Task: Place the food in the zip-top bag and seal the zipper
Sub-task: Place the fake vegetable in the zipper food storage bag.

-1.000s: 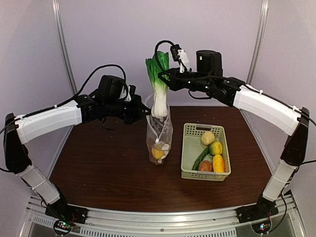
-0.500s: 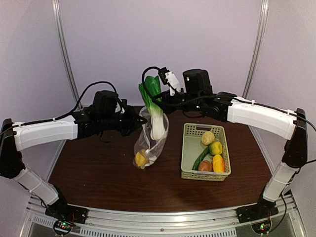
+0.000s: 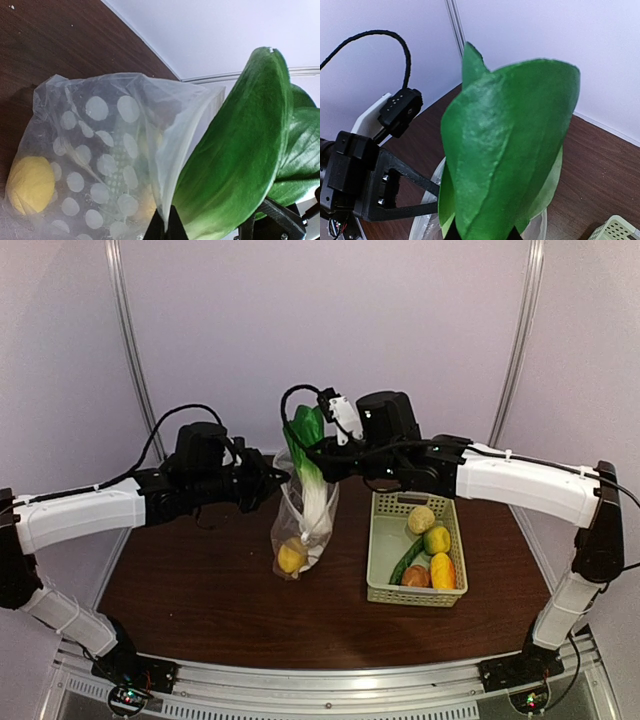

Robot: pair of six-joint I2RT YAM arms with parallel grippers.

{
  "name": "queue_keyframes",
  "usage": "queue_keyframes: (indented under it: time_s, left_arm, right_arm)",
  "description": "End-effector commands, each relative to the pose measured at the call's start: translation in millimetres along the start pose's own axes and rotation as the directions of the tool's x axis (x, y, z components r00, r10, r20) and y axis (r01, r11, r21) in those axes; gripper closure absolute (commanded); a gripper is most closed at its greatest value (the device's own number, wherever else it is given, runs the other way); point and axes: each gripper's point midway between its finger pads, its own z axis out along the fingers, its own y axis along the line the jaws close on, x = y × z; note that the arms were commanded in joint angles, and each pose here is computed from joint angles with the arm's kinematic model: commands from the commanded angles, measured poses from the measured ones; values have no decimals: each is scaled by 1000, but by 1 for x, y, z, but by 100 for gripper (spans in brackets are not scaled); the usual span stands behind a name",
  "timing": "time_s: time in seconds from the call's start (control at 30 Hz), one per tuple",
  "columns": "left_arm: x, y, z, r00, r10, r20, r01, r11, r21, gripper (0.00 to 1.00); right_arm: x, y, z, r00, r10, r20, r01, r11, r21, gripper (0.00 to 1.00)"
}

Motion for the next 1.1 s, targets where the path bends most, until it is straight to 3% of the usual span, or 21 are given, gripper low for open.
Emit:
queue_keyframes:
  time_s: [0.0, 0.07, 0.2, 0.3, 0.4, 0.57, 0.67, 0.87, 1.07]
  left_arm:
    - [-19, -22, -16, 996, 5, 87, -10, 999, 53, 100]
    - [-21, -20, -17, 995, 10, 97, -14, 999, 44, 100]
    - [-20, -15, -17, 995, 25, 100, -28, 999, 31, 100]
    - [-26, -6, -19, 989, 52, 138, -51, 999, -14, 100]
    - [-31, -1, -22, 981, 116, 157, -107, 992, -62, 100]
    - [-35, -1, -25, 963, 213, 167, -197, 975, -106, 100]
    - [-34, -1, -23, 953, 264, 146, -248, 962, -118, 100]
    - [-28, -2, -17, 945, 311, 98, -300, 947, -115, 100]
    - [-20, -14, -13, 939, 340, 51, -336, 939, -73, 100]
  right_arm:
    - [-14, 3, -4, 999, 48, 19, -48, 999, -9, 100]
    - [-10, 18, -9, 999, 47, -5, -47, 994, -102, 98]
    - [4, 39, -22, 998, 2, -66, -17, 972, -233, 64]
    - [15, 51, -37, 990, -84, -115, 42, 946, -322, 50]
    - [9, 41, -52, 980, -151, -126, 104, 942, -319, 43]
    - [-15, 5, -60, 978, -169, -122, 130, 951, -279, 22]
    - [-24, -6, -55, 979, -166, -118, 129, 954, -270, 18]
    - [4, 24, -48, 939, -295, -176, 182, 862, -473, 22]
    - [53, 7, -40, 810, -510, -289, 348, 816, -462, 21]
